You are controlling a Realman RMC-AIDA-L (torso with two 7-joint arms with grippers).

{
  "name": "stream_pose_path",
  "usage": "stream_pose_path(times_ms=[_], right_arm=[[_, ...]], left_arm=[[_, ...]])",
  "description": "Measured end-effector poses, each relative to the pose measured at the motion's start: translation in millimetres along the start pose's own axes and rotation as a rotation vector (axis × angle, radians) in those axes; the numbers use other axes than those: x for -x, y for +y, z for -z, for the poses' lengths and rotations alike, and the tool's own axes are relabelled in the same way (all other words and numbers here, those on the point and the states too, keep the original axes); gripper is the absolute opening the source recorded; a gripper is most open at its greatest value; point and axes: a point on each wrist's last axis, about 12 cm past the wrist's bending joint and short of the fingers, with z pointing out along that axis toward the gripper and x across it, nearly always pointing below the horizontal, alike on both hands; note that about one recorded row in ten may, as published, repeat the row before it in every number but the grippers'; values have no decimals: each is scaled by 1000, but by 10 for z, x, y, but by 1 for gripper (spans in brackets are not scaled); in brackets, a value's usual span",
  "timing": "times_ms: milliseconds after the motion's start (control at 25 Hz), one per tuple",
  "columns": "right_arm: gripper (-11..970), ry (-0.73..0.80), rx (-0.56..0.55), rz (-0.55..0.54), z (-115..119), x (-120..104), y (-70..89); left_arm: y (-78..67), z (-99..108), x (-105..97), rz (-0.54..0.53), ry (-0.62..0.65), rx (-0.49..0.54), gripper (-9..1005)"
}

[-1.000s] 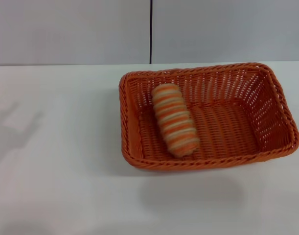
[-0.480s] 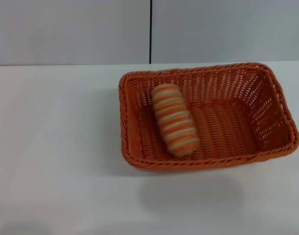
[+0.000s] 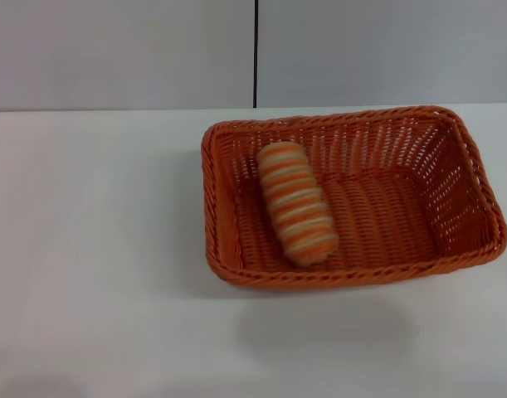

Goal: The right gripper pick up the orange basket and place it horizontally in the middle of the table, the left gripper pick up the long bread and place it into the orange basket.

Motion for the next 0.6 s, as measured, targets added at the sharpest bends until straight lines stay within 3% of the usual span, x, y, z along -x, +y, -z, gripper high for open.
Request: stream_pose_path(times_ms=[120, 280, 400, 600], right_arm=[[693, -9, 12, 32, -123, 38, -19], [776, -24, 20, 110, -207, 52, -3], [817, -39, 30, 170, -224, 48, 34], [817, -83, 52, 163, -156, 78, 84]], left_arm=[[-66, -2, -45, 31, -14, 6, 758], [-158, -39, -145, 41, -10, 26, 758], [-248, -61, -210, 22, -12, 30, 758], [-287, -64, -235, 27, -16, 37, 758]])
